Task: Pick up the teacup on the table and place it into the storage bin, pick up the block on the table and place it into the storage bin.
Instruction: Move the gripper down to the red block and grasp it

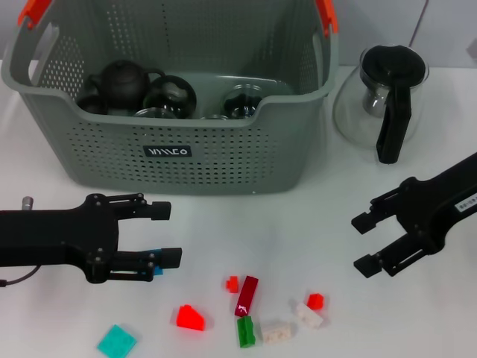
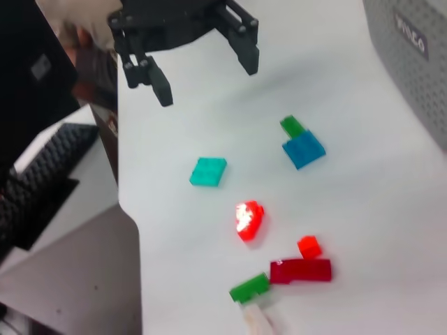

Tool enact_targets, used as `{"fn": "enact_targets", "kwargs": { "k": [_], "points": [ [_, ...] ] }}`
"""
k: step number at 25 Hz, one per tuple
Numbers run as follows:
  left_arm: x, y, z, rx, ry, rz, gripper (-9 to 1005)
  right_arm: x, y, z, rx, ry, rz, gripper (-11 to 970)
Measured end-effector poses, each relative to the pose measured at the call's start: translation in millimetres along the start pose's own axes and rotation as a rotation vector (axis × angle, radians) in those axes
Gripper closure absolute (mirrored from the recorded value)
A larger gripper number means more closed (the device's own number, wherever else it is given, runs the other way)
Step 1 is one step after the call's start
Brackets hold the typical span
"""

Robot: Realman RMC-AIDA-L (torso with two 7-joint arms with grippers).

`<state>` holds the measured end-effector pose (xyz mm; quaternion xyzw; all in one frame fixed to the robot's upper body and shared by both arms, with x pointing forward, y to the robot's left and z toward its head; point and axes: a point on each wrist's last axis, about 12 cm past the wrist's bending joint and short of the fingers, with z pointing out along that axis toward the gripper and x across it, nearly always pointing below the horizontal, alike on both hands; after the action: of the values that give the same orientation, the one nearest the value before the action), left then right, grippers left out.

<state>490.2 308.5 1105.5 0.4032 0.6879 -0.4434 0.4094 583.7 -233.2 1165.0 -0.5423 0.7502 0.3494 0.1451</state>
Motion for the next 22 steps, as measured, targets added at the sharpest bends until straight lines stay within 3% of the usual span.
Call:
{"fn": "enact_targets", "kwargs": {
  "k": [15,22],
  "points": [
    [9.2,-1.0,-2.4,-0.013,0.005,-0.045,198,-22.8,0.5,46.2,0.021,0.200,-0.130,105],
    [8.4,-0.6,-1.5,-0.018,-0.007,-0.047,199,-28.3,1.1,54.8,0.044,0.269,-0.164,116]
  ]
}}
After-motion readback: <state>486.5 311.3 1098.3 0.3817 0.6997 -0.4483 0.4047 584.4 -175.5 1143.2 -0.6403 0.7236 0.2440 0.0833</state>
